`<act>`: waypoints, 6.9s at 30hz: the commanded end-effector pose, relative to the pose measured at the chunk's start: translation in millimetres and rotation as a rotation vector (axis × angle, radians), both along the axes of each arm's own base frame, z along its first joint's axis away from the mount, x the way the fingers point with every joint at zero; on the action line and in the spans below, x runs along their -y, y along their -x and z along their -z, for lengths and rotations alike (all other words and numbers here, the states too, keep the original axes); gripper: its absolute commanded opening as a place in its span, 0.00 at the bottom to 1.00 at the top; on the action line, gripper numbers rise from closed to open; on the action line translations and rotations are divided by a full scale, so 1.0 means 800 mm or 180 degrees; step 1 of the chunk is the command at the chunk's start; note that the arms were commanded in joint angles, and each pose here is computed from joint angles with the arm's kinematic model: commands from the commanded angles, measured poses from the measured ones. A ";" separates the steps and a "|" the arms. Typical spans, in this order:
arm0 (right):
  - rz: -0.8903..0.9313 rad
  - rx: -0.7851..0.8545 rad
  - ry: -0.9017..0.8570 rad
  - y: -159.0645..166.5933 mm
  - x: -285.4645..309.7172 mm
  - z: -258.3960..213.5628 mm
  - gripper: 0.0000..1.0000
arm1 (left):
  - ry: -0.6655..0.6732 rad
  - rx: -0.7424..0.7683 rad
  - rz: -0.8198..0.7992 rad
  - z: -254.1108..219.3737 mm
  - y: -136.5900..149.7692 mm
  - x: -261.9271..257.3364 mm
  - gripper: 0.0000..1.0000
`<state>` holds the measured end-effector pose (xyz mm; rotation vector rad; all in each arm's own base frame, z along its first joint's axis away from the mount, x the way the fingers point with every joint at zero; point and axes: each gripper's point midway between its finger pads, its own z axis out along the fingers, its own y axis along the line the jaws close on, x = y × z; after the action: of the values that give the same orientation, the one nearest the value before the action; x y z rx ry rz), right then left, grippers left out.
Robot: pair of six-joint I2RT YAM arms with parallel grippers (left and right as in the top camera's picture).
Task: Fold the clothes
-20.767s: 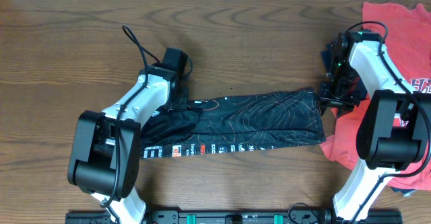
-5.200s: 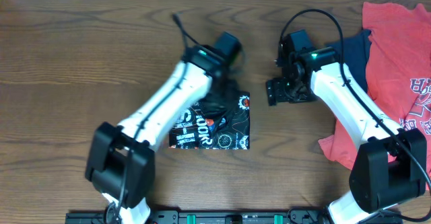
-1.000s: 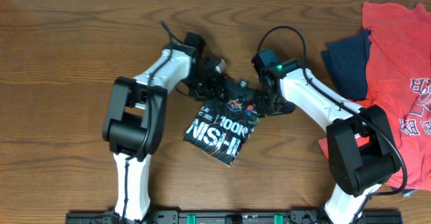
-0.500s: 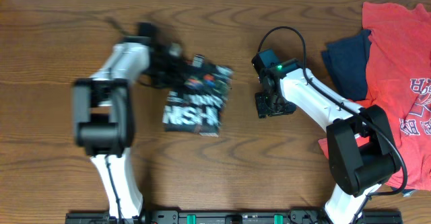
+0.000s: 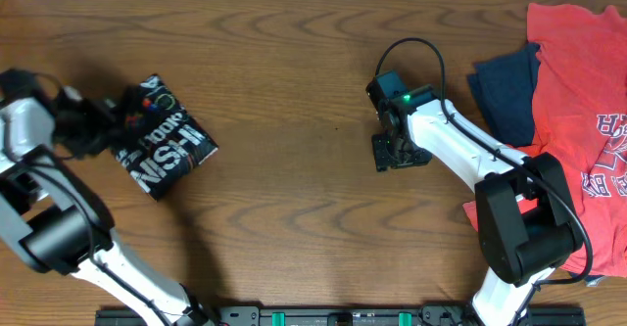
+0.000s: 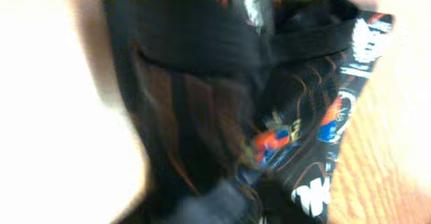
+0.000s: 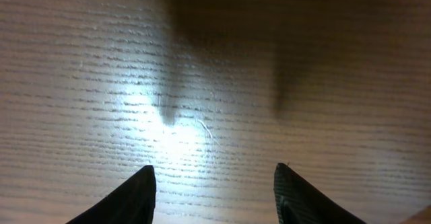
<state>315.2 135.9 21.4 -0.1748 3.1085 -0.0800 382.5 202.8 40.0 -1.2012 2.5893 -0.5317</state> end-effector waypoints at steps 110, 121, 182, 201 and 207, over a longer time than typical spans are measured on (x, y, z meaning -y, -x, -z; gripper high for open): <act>0.0160 0.0053 0.0001 -0.008 0.003 -0.002 0.60 | -0.1120 0.0407 0.0569 -0.056 -0.102 0.087 0.77; 0.0154 -0.0008 -0.0136 -0.004 -0.006 -0.001 0.60 | -0.0396 -0.0849 0.1405 -0.026 0.030 0.224 0.77; 0.0617 -0.0197 -0.0906 -0.022 0.001 -0.012 0.88 | -0.0691 -0.0177 0.2371 0.024 0.028 0.325 0.98; 0.0582 0.0745 -0.0691 0.003 0.092 -0.177 0.99 | -0.1039 0.0280 0.2342 -0.155 0.175 0.305 0.88; 0.0814 0.1843 -0.0520 0.033 0.104 -0.226 0.99 | -0.1293 0.1307 0.2051 -0.180 0.218 0.303 0.98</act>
<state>304.3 71.2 200.3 0.0864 2.6078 0.2284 223.5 -42.4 188.6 -0.0935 2.5569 -0.2933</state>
